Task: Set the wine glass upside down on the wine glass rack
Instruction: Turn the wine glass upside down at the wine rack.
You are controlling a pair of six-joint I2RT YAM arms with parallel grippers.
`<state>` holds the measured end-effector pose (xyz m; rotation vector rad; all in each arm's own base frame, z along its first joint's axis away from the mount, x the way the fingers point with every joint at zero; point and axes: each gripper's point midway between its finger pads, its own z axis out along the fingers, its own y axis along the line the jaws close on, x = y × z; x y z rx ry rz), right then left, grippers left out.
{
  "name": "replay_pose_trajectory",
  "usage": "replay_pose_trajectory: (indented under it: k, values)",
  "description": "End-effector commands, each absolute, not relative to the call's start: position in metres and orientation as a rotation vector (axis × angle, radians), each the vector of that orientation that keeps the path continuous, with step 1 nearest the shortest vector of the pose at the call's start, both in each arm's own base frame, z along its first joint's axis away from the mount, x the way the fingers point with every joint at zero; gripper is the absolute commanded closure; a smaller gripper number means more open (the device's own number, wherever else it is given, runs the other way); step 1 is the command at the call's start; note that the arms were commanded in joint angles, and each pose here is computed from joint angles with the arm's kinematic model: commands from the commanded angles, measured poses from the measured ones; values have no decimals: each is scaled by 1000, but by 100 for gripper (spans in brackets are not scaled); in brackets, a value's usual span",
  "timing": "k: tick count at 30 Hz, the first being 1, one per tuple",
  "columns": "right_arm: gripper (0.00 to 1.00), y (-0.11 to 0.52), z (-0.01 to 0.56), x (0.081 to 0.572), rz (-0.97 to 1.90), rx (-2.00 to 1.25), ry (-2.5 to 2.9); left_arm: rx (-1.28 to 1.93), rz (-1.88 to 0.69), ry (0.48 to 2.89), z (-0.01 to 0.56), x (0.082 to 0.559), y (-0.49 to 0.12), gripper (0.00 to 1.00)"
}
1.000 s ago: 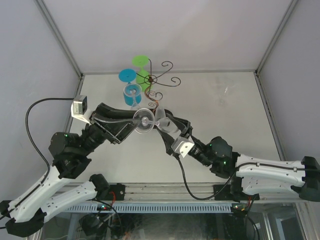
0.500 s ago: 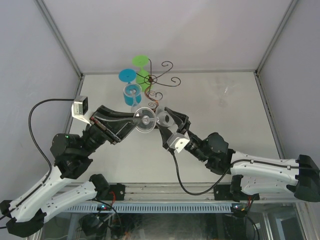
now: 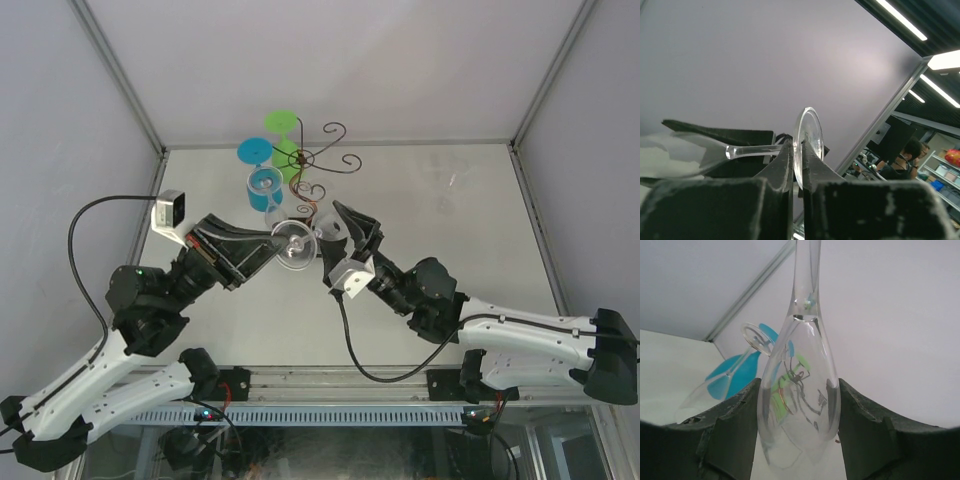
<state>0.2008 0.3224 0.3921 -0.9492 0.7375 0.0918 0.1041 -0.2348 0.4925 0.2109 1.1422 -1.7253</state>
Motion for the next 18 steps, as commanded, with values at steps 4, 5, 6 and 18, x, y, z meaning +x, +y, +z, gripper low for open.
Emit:
replay_pose_trajectory:
  k: [4,5,6,18]
  values:
    - [51,319,423,198,97,-899,694,234,-1730,1091,496,101,-234,100]
    - [48,319,422,198,97,-904,697,233,-1732,1091,496,101,-234,100]
    - [45,319,420,198,96,-911,702,233,-1734,1089,497,100,-233,100]
    - [24,312,429,187,113,-935,659,231,-1773,1082,498,97,-234,100]
